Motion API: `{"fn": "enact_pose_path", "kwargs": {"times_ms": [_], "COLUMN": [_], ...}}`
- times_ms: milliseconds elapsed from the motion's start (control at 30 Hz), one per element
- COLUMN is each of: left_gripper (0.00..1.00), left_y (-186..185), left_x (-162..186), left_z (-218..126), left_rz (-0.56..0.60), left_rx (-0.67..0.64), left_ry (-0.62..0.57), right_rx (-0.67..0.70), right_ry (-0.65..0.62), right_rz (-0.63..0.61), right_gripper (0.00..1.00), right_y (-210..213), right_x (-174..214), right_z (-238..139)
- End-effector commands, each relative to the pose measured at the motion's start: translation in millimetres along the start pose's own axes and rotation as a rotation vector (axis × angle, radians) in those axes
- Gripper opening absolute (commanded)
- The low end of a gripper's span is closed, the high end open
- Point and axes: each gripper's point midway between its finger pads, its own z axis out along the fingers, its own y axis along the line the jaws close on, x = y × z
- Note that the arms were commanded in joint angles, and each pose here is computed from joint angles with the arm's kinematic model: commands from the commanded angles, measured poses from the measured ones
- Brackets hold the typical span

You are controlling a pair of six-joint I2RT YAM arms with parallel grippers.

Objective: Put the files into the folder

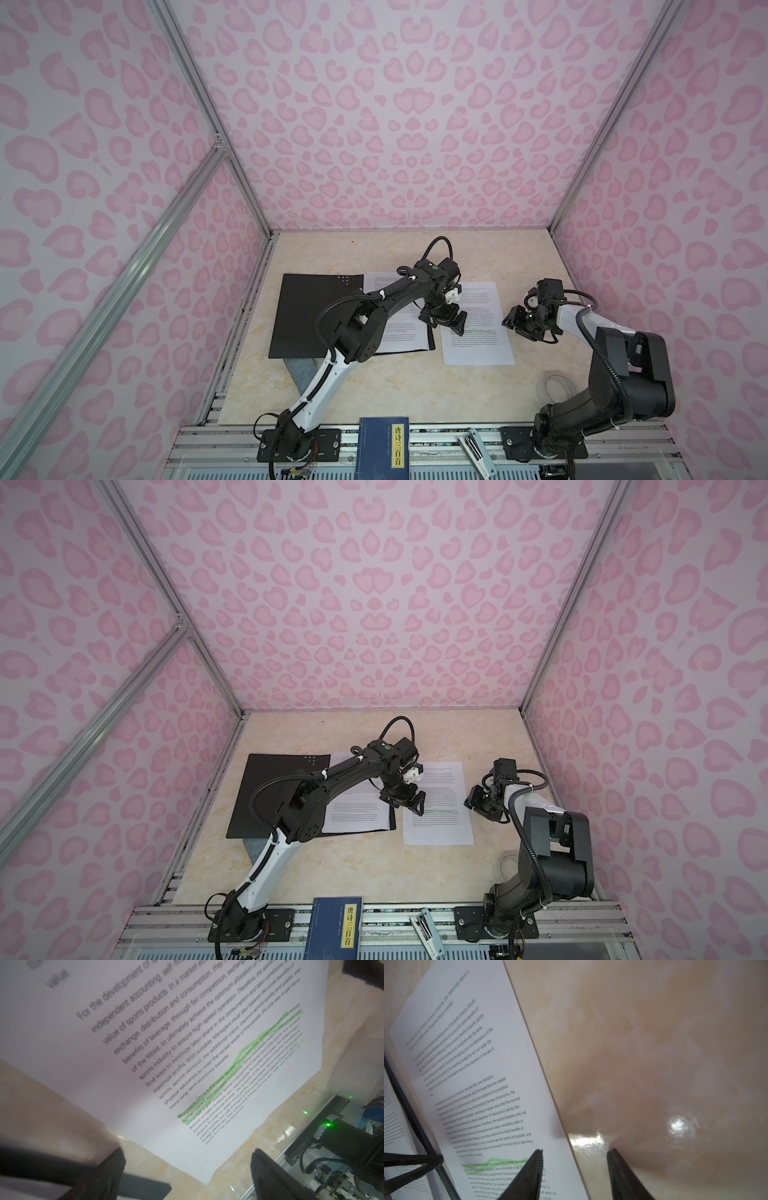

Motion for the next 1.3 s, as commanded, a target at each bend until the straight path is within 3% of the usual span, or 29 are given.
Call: {"fn": "enact_pose_path", "kwargs": {"times_ms": [0,600,867,1067,1267], "left_gripper": [0.98,0.98,0.98,0.98,0.98], "left_y": [6.4,6.0,0.8,-5.5,3.0], "left_x": [4.2,0.8,1.3,1.6,4.4], "left_z": [13.7,23.4,11.5,-0.7,-8.3], "left_rz": [-0.004,0.020,0.042,0.061,0.060], "left_rx": [-0.015,0.008,0.006,0.010,-0.054], "left_ry": [0.036,0.055,0.042,0.026,0.010], "right_rx": [0.021,-0.181,-0.196,-0.103,0.006], "right_ry": [0.174,0.154,0.131,0.113,-0.045], "right_rz": [0.042,0.058,0.052,0.046,0.042], "right_gripper": [0.53,0.51,0.41,0.36,0.48], "right_y": [-11.4,31.8,34.7,19.1,8.4], "right_x": [41.7,40.9,37.5,36.3,10.2], "right_z": [13.1,-13.5,-16.3,-16.3,-47.0]}}
